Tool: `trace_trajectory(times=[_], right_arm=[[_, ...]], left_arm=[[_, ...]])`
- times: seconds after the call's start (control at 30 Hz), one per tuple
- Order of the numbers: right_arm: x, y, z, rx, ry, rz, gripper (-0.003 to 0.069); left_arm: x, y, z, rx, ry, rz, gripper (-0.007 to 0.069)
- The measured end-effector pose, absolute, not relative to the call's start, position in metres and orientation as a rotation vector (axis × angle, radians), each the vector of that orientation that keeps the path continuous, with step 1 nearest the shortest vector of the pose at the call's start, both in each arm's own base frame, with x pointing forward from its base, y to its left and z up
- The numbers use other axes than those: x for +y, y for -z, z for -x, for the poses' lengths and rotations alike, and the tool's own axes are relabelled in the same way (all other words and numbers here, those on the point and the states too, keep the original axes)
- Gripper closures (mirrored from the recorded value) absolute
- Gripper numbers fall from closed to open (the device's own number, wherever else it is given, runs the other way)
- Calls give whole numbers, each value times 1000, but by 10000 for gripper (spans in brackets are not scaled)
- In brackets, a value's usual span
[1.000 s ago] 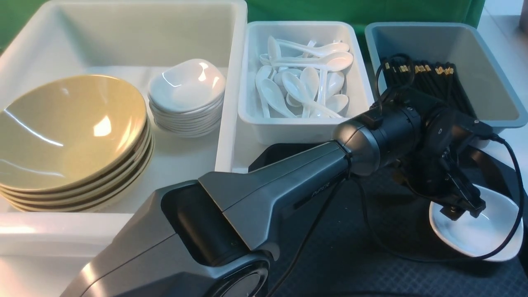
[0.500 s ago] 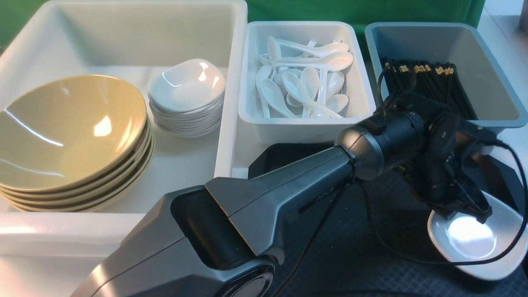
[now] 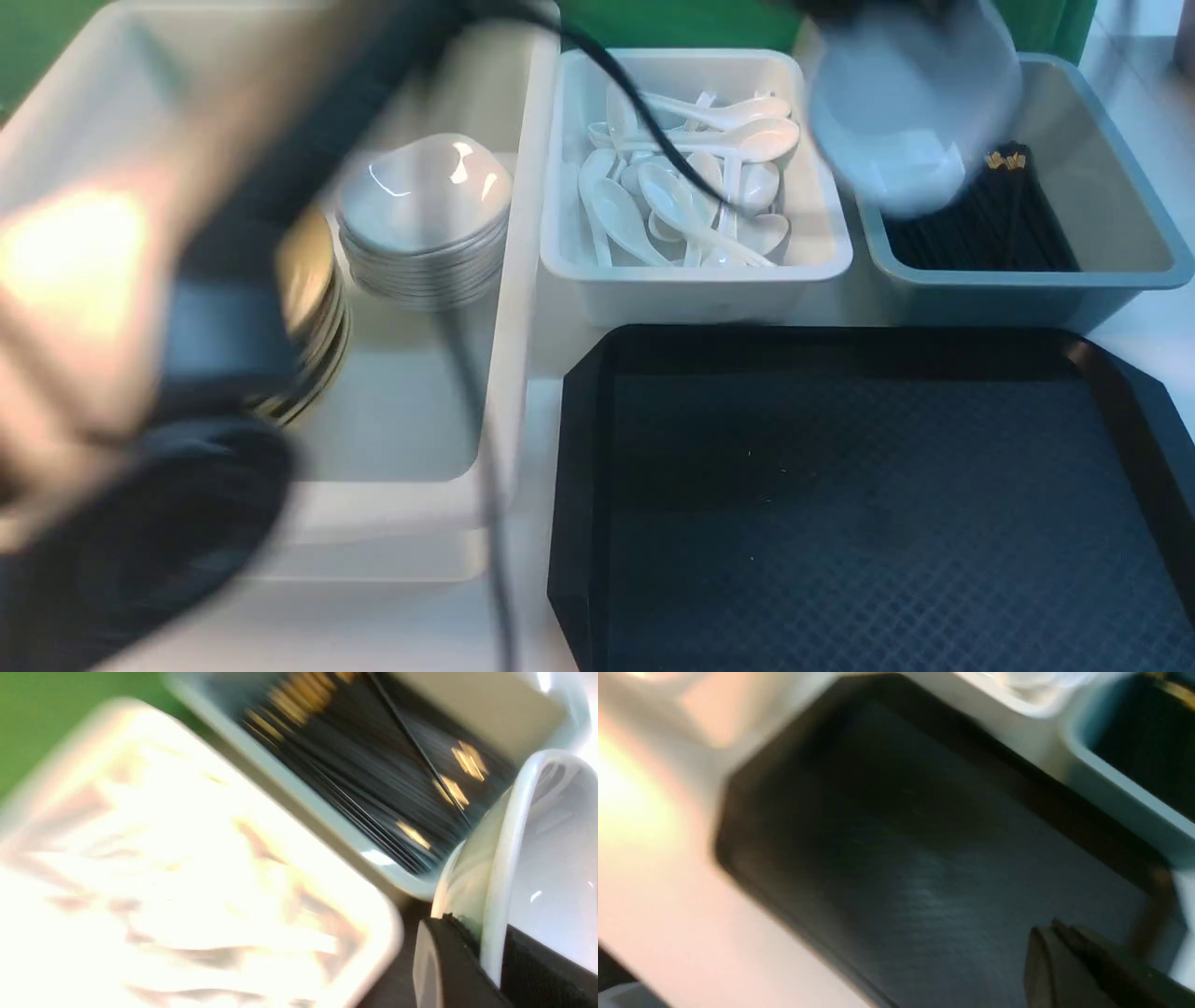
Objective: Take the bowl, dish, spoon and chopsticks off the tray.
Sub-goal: Use the left arm to put the plate into the large storage box on the left
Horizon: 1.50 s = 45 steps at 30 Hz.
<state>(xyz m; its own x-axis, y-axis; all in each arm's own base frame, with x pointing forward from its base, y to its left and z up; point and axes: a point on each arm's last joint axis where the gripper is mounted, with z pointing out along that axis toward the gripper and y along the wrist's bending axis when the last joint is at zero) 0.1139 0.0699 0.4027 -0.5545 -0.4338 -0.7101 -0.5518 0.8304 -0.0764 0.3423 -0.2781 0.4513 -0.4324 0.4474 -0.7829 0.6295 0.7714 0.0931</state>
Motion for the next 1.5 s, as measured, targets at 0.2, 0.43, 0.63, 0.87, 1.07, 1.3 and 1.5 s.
trace_trajectory(times=[0.2,0.43,0.63,0.87,1.07,1.3,1.5], right_arm=[[102,-400,-140,2190,-337,821,619],[116,-393,-159,2178,-365,811,619],[122,-387,-165,2212,-392,807,619],[123,-387,-165,2225,-412,781,615],[123,-387,-164,2230,-414,781,615],[123,-387,-165,2225,-415,778,615],[123,-387,-165,2225,-417,777,614]], left_arm=[[-165,-484,-351,2171,142,-543,625],[-86,-427,-381,2399,46,-350,625],[-66,-364,-425,2401,80,-248,625],[-69,-310,-461,2426,90,-235,618],[-68,-279,-469,2516,54,-290,477],[-66,-277,-468,2558,7,-337,92],[-64,-311,-462,2520,-8,-336,-24]])
